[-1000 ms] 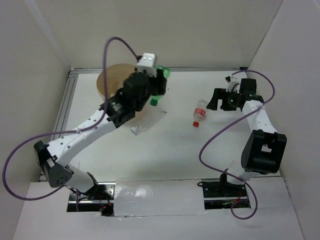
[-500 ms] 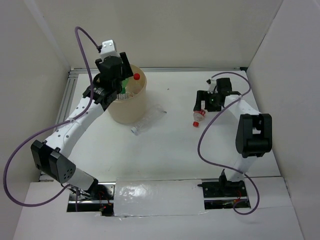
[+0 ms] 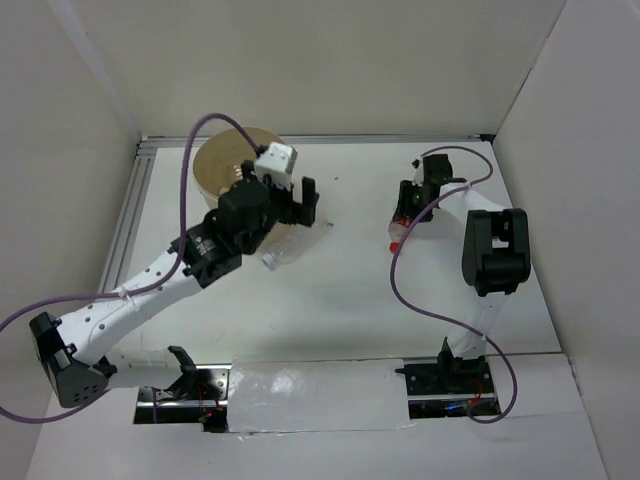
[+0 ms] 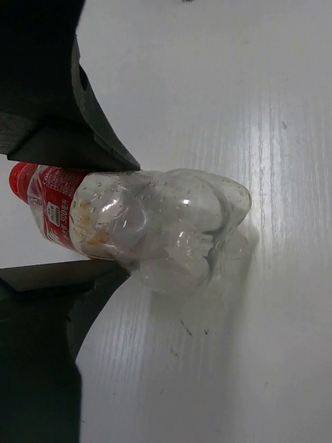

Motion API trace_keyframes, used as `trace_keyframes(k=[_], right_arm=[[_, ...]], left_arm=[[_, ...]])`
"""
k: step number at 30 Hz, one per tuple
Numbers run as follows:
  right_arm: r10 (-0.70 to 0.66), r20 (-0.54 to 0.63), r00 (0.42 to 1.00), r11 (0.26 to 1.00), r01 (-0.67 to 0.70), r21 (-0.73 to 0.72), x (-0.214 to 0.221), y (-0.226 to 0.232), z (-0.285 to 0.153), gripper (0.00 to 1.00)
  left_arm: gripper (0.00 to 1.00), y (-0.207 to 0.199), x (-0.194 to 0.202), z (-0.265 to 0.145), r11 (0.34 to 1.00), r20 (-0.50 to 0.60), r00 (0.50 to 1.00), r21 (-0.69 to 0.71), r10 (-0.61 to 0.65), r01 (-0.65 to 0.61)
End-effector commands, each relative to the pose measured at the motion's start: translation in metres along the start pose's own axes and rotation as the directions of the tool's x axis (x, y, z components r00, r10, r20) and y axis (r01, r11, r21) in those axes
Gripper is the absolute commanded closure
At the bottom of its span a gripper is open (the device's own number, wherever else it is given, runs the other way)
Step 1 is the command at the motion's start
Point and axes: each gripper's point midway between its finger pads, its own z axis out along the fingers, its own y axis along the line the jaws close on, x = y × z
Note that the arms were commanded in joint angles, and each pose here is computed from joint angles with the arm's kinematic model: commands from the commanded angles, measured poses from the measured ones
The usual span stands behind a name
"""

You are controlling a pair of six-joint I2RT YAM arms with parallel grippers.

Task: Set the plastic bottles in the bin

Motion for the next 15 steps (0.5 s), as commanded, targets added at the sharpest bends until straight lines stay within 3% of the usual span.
trace_keyframes(k=[1,5,9,10,12,15], right_arm=[[-0.038,0.012,0.999,0.996,0.039,-0.074,-0.005,0.016,-0.003,0.56],[-0.117,0.083,0.990,0.975,0.131,-0.182,-0.036,0.035,-0.041,0.69],[-0.269,0.298,0.916,0.892,0.354,-0.282,-0.098,0.083,-0.113,0.73],[-0.315,0.395,0.863,0.853,0.440,-0.282,-0.125,0.102,-0.143,0.73],[-0.344,0.483,0.805,0.775,0.534,-0.339,-0.141,0.141,-0.174,0.74],[-0.349,0.640,0.684,0.662,0.664,-0.349,-0.167,0.201,-0.231,0.75]], left_arm=[[0.01,-0.028,0.051,-0.010,0.994,-0.079,0.993,0.077,0.085,-0.079],[0.01,-0.057,0.115,-0.047,0.992,-0.155,0.987,0.125,0.042,-0.023],[0.01,-0.057,0.180,-0.078,0.997,-0.265,0.964,0.071,-0.021,0.041],[0.01,-0.059,0.192,-0.083,0.994,-0.290,0.954,0.048,-0.077,0.095],[0.02,-0.061,0.219,-0.099,0.995,-0.345,0.936,0.043,-0.069,0.089],[0.02,-0.059,0.241,-0.113,0.988,-0.369,0.916,-0.054,-0.157,0.147]])
